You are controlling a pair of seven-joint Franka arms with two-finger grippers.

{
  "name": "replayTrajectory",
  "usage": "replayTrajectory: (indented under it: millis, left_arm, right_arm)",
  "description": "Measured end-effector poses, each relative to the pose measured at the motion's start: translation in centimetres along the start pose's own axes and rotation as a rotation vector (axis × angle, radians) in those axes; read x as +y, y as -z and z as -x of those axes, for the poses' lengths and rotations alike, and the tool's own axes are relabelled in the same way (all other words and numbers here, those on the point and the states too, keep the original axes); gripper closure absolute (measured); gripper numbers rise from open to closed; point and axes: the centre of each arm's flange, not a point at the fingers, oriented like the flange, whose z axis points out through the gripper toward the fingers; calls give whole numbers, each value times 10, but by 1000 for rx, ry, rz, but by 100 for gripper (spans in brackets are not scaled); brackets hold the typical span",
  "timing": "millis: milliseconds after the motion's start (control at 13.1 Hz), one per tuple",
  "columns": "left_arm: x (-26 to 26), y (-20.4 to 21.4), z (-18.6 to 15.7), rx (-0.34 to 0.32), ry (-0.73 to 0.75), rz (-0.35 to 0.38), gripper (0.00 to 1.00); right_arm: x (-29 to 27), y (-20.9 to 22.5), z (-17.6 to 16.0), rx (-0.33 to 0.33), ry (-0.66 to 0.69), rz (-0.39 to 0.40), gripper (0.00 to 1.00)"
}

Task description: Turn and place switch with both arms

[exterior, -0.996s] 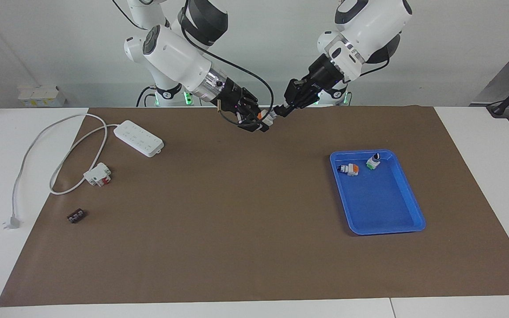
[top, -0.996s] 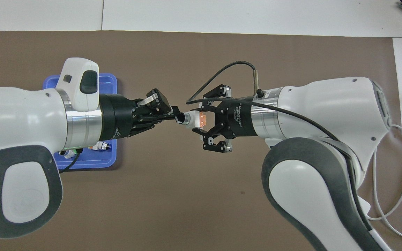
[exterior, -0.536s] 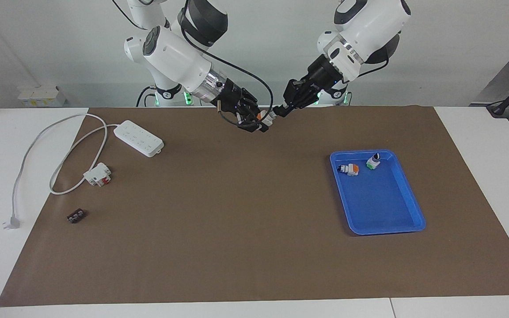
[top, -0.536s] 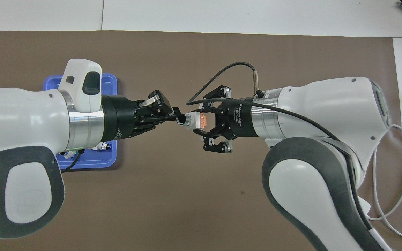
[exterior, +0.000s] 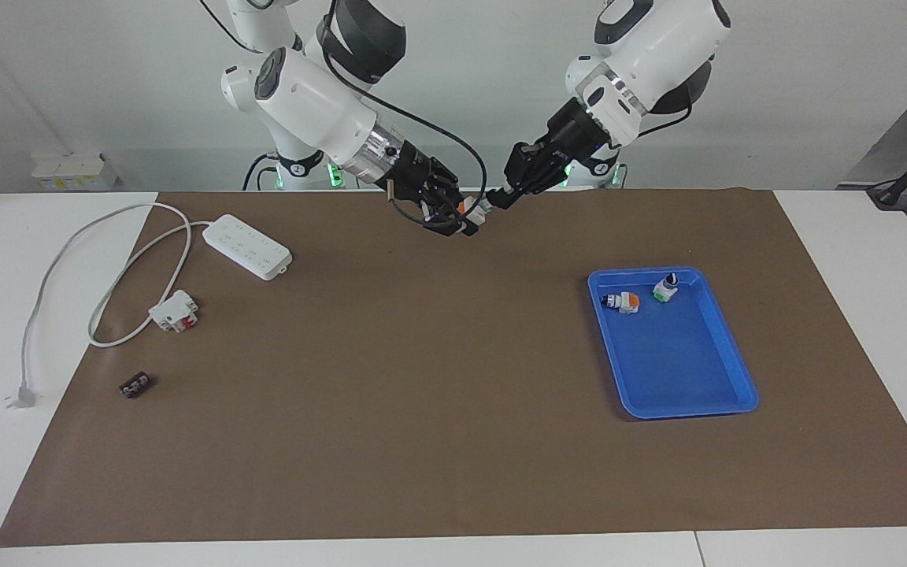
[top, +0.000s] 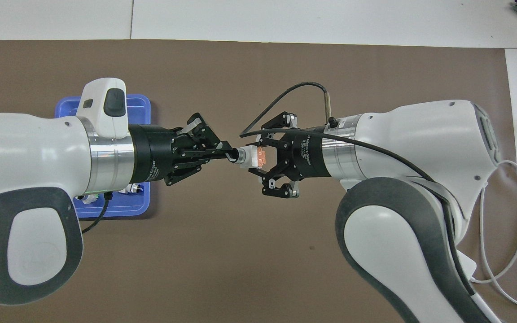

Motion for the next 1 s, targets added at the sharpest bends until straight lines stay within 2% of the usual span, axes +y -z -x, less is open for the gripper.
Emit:
replayTrajectory:
  millis: [383, 996]
  left_arm:
    - [-1, -1, 0, -1, 376, -4, 90]
    - [0, -3, 3, 2, 809, 6, 90]
  right_arm:
    - [-1, 2, -1, 1, -2, -4, 57]
    - [-5, 7, -4, 0, -4, -18, 57]
